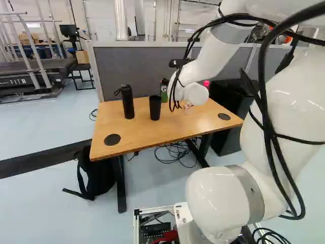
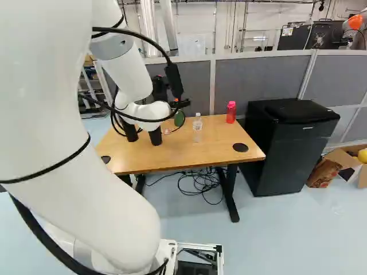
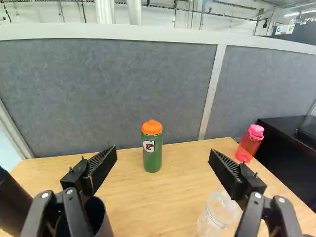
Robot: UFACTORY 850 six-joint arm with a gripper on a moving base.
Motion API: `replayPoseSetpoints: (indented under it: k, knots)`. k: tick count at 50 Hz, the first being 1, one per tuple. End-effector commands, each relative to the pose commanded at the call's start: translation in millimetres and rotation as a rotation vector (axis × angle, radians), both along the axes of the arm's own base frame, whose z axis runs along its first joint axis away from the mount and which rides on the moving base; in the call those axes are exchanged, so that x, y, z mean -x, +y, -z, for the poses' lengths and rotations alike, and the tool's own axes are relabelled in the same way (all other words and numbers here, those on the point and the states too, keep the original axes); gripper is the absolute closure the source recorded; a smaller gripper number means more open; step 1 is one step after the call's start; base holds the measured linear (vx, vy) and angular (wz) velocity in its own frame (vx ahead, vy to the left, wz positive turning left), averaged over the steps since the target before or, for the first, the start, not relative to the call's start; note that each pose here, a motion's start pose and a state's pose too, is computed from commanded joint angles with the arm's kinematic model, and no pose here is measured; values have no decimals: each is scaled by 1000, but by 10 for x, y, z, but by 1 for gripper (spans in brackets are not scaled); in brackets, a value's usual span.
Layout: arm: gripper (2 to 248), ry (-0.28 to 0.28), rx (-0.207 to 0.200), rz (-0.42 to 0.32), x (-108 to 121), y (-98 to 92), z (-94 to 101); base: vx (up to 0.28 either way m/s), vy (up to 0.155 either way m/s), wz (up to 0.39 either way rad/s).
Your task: Pick up the green bottle from the table
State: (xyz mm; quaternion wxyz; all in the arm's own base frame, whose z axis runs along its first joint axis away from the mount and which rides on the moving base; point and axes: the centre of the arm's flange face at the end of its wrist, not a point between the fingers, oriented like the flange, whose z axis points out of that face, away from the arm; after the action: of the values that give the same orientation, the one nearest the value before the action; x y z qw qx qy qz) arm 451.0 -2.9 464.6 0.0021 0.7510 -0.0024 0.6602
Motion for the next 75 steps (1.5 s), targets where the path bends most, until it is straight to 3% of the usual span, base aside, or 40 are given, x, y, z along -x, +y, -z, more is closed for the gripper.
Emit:
replayPoseSetpoints:
  k: [15,32,39,66,75]
  knots:
    - [3,-18,0,0,-304,-1,-139,0,0,0]
    - [3,140,-13,14,-610,-11,-136,0,0,0]
    - [3,175,-19,18,-731,-14,-162,0,0,0]
    - [3,154,-36,26,-1234,10,-391,0,0,0]
    - [3,177,-42,25,-1394,39,-439,0,0,0]
